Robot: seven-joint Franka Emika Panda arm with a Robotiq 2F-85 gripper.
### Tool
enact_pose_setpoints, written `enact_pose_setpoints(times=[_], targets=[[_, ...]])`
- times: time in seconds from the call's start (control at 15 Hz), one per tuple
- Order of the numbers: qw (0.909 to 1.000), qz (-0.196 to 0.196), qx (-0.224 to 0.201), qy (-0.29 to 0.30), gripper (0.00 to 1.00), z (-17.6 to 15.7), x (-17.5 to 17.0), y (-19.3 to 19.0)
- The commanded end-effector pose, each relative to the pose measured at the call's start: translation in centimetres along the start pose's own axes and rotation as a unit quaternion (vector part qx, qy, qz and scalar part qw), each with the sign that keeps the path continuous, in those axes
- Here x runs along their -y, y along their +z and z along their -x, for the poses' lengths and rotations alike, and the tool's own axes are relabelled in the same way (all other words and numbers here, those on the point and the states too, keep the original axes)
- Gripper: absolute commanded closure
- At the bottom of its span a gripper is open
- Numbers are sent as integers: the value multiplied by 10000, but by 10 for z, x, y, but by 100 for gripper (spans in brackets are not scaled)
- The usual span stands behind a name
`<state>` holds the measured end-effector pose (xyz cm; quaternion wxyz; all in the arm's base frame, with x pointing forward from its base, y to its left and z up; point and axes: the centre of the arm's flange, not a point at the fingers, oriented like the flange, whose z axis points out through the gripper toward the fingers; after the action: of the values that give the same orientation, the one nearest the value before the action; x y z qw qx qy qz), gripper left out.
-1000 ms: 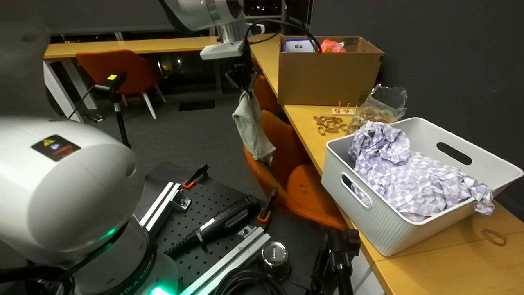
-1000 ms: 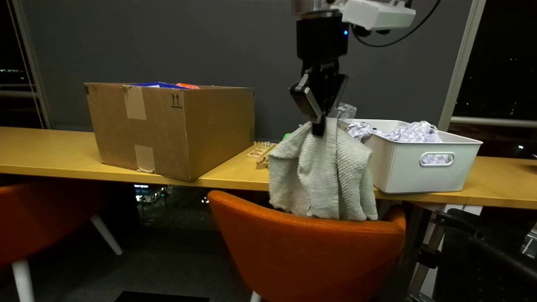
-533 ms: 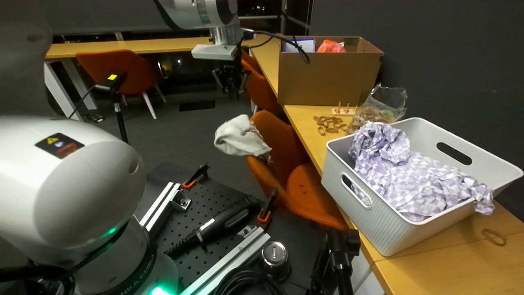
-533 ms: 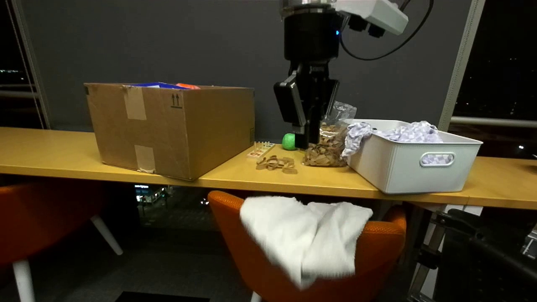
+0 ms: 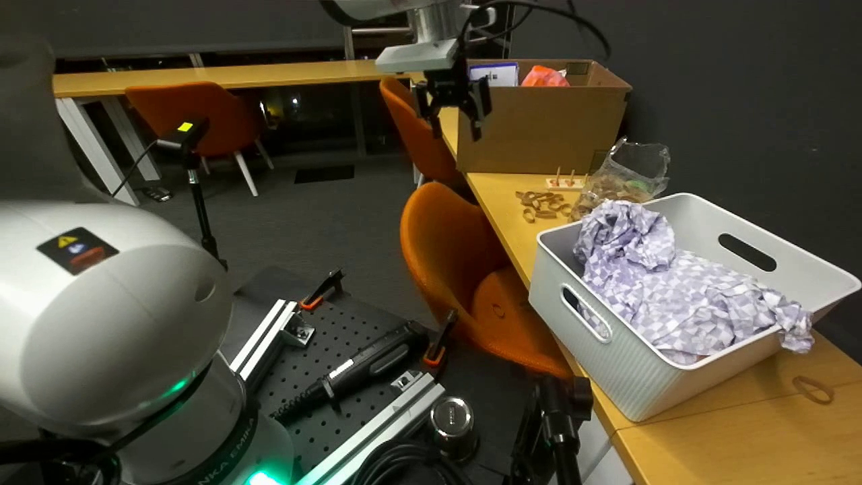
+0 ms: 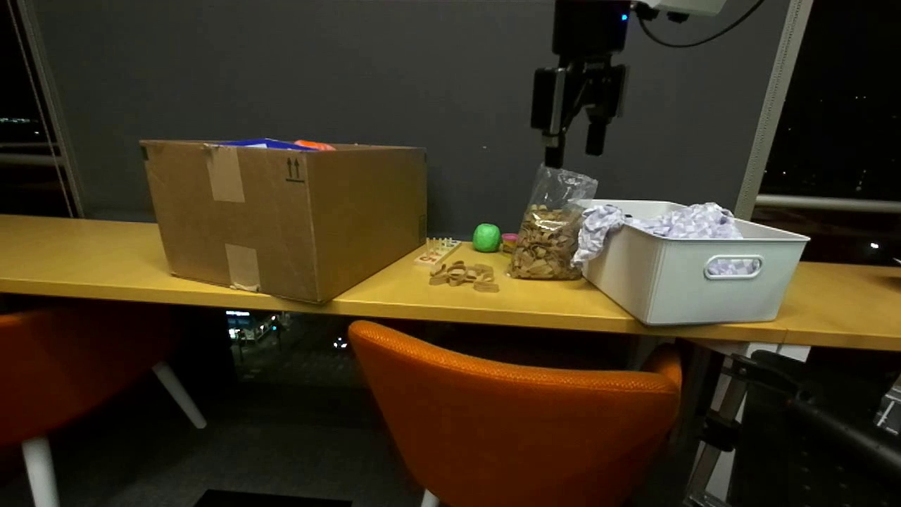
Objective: Pick up all the items from the white basket and put them on the backrest of the orange chair
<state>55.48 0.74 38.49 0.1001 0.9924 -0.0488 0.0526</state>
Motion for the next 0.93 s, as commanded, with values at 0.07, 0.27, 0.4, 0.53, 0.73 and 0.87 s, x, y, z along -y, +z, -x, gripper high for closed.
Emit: enact_pose_setpoints(times=[0.07,0.27,0.4,0.53,0.73,0.87], targets=[[9923,184,-299,1186,0,19,-129,-37],[9791,245,-249,2004,0,38,-224,-33],[9673,332,-135,2512,0,58,-283,-8],[9544,452,55,2952,0,85,-338,17],[9369,589,346,3429,0,125,-390,57],[9291,635,390,3622,0,138,-405,88]])
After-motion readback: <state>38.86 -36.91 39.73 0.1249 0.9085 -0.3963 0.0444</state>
